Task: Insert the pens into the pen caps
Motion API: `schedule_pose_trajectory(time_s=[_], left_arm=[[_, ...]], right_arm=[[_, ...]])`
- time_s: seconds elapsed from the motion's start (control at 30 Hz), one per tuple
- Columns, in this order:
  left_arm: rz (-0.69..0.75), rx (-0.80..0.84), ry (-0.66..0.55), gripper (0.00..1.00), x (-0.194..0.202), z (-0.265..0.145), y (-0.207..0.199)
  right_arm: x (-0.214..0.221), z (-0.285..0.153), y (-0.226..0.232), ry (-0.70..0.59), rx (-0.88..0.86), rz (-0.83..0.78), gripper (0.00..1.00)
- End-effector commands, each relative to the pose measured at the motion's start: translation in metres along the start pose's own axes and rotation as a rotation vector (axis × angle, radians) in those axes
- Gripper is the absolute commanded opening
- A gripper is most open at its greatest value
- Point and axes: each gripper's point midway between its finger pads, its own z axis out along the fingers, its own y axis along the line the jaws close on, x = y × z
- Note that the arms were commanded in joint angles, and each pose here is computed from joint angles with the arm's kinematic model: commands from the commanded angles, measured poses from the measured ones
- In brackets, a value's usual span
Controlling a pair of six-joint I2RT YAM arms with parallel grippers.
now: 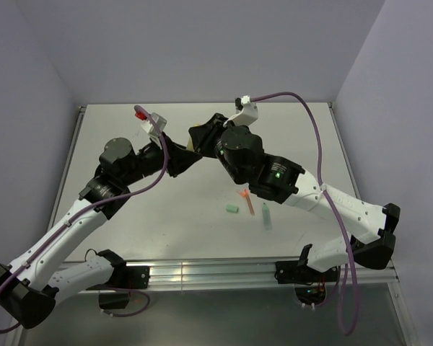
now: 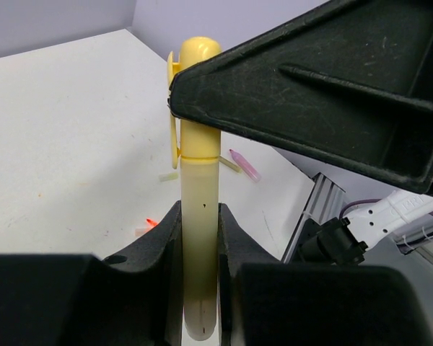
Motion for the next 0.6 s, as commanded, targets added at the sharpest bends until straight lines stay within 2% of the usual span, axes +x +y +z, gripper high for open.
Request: schedule_pose_trajectory(time_s=[0.0, 0.57], left_arm=[[0.156, 0.037, -0.411, 0.0, -0.129, -0.009, -0.033], [0.189, 0.01, -0.439, 0.0, -0.145, -0.002, -0.03]], right_arm=[[0.11, -0.031, 0.009, 0.384, -0.075, -0.101, 0.0], [0.135, -0.035, 0.015, 0.443, -0.079, -0.12, 0.0]])
